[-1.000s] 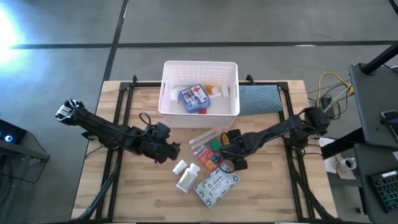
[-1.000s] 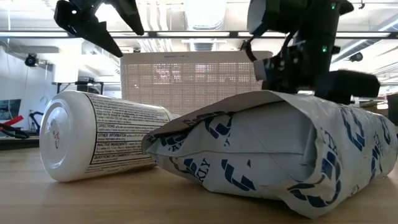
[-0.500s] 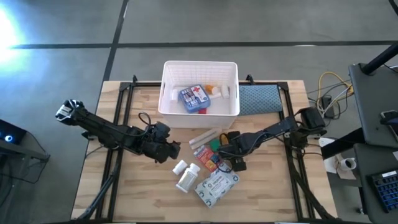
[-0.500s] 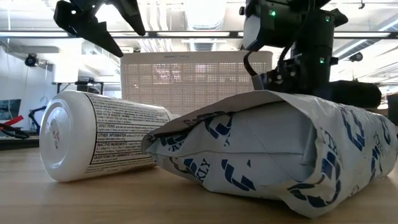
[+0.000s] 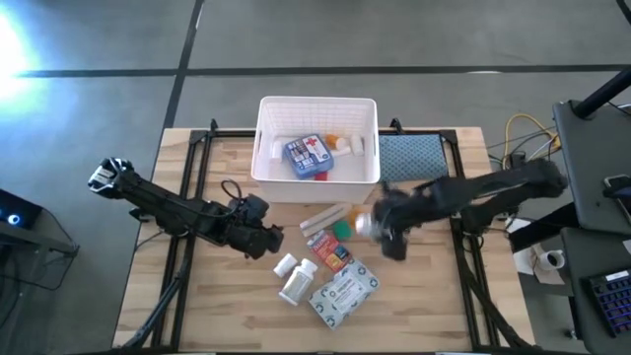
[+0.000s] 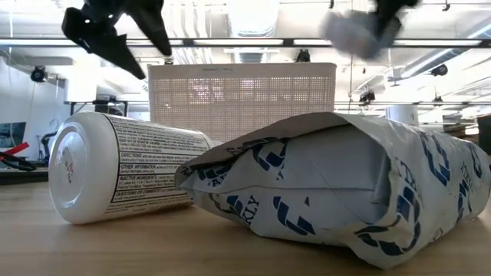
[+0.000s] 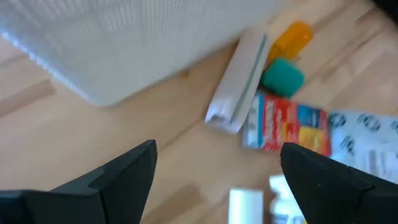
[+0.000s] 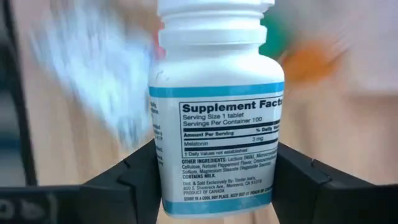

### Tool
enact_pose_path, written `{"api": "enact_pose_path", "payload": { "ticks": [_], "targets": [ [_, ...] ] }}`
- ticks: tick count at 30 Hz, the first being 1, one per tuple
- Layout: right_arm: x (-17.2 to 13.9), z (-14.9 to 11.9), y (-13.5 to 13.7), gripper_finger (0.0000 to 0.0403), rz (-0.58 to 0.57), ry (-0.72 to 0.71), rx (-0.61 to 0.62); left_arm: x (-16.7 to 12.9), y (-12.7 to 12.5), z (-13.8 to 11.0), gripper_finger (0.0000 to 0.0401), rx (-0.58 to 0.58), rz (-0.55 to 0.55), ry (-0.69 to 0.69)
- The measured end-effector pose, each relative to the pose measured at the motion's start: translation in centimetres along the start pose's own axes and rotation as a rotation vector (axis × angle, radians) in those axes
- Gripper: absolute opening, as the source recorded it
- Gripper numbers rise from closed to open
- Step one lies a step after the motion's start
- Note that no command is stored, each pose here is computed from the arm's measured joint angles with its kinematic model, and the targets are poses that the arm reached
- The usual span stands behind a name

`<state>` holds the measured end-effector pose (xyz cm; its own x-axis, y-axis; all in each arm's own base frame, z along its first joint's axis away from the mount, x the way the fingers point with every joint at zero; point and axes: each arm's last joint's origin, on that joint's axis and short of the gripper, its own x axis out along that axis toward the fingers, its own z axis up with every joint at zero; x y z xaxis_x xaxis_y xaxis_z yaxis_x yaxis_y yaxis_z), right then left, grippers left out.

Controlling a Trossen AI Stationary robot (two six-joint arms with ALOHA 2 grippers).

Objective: Pick & place medical supplies in basket/bin
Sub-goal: Put the white and blue medicine bottle into the white bin, then put the white medicine bottle into the white bin

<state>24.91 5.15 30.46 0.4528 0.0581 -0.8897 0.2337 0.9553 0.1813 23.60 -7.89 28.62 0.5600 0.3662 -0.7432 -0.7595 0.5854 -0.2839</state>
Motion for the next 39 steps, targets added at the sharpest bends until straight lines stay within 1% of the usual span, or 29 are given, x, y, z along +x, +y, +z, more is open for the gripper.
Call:
{"api": "enact_pose_path", "payload": {
  "ticks": [3,5,7,9,12,14,16,20,23,27,30,32,33,39],
  "targets": [
    [-4.2,1.7,-1.4,0.0226,-0.108,-0.302,0.168,-0.1,0.4,-0.4,0.0320,0.028,0.022,0.075],
    [-6.3,2.9,-2.7,0.0227,-0.149,-0.455,0.238,-0.2,0.5,-0.7,0.0320,0.036,0.027,0.109],
    [-7.4,4.3,-4.3,0.0226,-0.174,-0.539,0.280,-0.2,0.5,-1.1,0.0320,0.045,0.022,0.135],
    [-7.6,6.0,-5.9,0.0227,-0.193,-0.571,0.303,-0.3,0.5,-1.5,0.0320,0.053,0.010,0.167],
    [-7.2,8.3,-8.4,0.0233,-0.227,-0.557,0.310,-0.3,0.4,-1.9,0.0320,0.062,-0.007,0.209],
    [-6.5,10.0,-10.1,0.0241,-0.230,-0.535,0.313,-0.2,0.5,-2.3,0.0320,0.067,-0.013,0.220],
    [-5.3,11.6,-11.5,0.0250,-0.207,-0.494,0.324,0.1,0.4,-2.6,0.0320,0.062,-0.030,0.217],
    [-2.7,14.2,-13.4,0.0268,-0.169,-0.410,0.325,1.2,0.6,-3.4,0.0320,0.044,-0.063,0.209],
    [-0.9,15.4,-14.2,0.0278,-0.193,-0.324,0.299,2.3,0.8,-4.3,0.0320,0.024,-0.099,0.202],
    [1.2,15.9,-14.4,0.0285,-0.219,-0.186,0.242,3.5,0.9,-5.3,0.0320,-0.038,-0.177,0.221],
    [1.2,16.0,-13.6,0.0288,-0.215,-0.157,0.207,4.2,0.8,-5.9,0.0320,-0.066,-0.241,0.227],
    [0.6,15.8,-12.8,0.0290,-0.210,-0.172,0.191,4.4,0.8,-6.1,0.0320,-0.075,-0.268,0.221],
    [0.1,15.8,-12.4,0.0290,-0.216,-0.185,0.183,4.5,0.9,-6.1,0.0320,-0.070,-0.262,0.222],
    [-3.8,14.0,-10.5,0.0292,-0.328,-0.253,0.167,5.1,0.5,-6.5,0.0320,-0.049,-0.227,0.231]
  ]
}}
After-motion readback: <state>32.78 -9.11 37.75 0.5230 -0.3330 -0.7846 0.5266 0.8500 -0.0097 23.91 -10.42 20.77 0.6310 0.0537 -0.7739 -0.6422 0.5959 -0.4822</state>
